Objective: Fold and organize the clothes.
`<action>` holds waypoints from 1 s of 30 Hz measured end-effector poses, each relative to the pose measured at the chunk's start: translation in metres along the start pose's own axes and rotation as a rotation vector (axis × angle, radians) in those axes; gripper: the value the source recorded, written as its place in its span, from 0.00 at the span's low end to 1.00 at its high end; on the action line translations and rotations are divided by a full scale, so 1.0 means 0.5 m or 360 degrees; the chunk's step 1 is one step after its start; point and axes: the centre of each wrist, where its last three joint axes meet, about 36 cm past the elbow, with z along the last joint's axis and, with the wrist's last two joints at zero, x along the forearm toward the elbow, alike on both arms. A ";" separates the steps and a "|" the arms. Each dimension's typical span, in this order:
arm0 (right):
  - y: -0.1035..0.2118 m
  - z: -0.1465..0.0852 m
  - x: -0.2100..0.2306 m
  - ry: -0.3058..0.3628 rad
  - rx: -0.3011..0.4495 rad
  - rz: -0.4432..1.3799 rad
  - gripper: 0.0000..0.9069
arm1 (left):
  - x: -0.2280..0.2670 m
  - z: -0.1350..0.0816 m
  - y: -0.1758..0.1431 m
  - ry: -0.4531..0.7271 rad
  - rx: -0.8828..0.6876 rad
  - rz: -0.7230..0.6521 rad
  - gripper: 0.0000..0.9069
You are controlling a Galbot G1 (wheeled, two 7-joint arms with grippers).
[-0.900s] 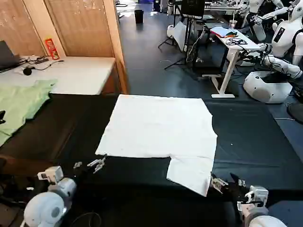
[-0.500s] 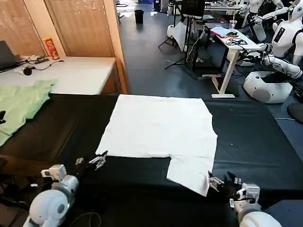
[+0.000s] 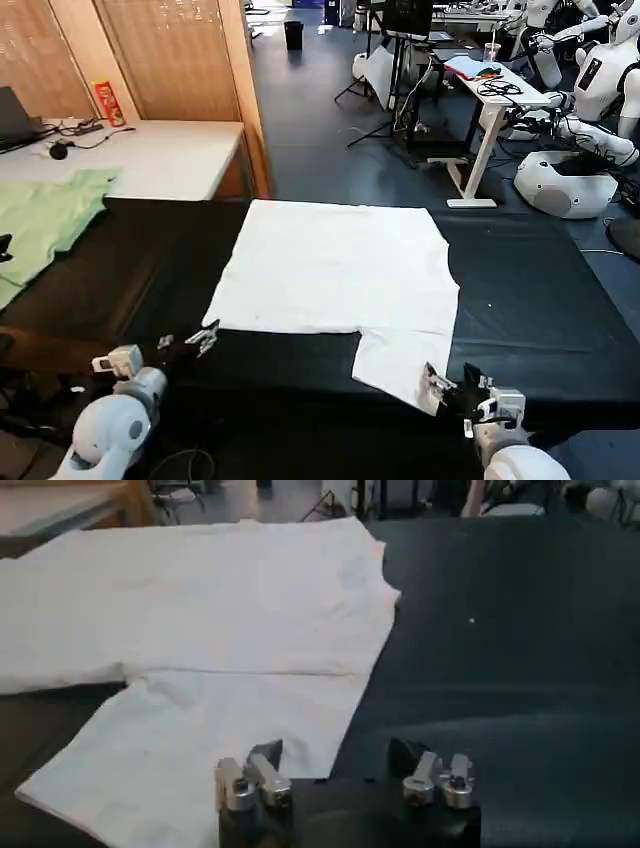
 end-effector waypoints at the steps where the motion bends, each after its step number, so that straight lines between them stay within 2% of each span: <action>1: 0.000 0.000 0.000 -0.0001 0.0001 -0.0001 0.25 | 0.000 0.001 0.000 0.0002 -0.0005 0.0005 0.17; 2: 0.001 0.000 0.001 -0.0006 0.0003 -0.0001 0.14 | 0.000 0.003 -0.001 0.0004 -0.0010 0.0012 0.17; 4: 0.002 -0.001 0.002 -0.0020 0.0006 0.0000 0.08 | 0.004 0.006 -0.005 0.0006 -0.0020 0.0026 0.17; 15: 0.005 -0.008 0.051 -0.0047 0.0035 0.0086 0.04 | 0.012 0.014 -0.011 -0.0007 -0.0048 0.0010 0.11; 24: 0.004 -0.023 0.138 -0.0038 0.0057 0.0113 0.03 | 0.094 0.002 -0.026 -0.0055 -0.0094 -0.0002 0.10; 26: 0.004 -0.025 0.140 -0.0066 0.0037 0.0078 0.03 | 0.119 0.000 -0.031 -0.0071 -0.0105 0.0001 0.10; 30: -0.009 -0.028 0.116 -0.0220 0.0018 0.0021 0.03 | 0.167 0.006 -0.039 -0.0080 -0.0113 0.0014 0.09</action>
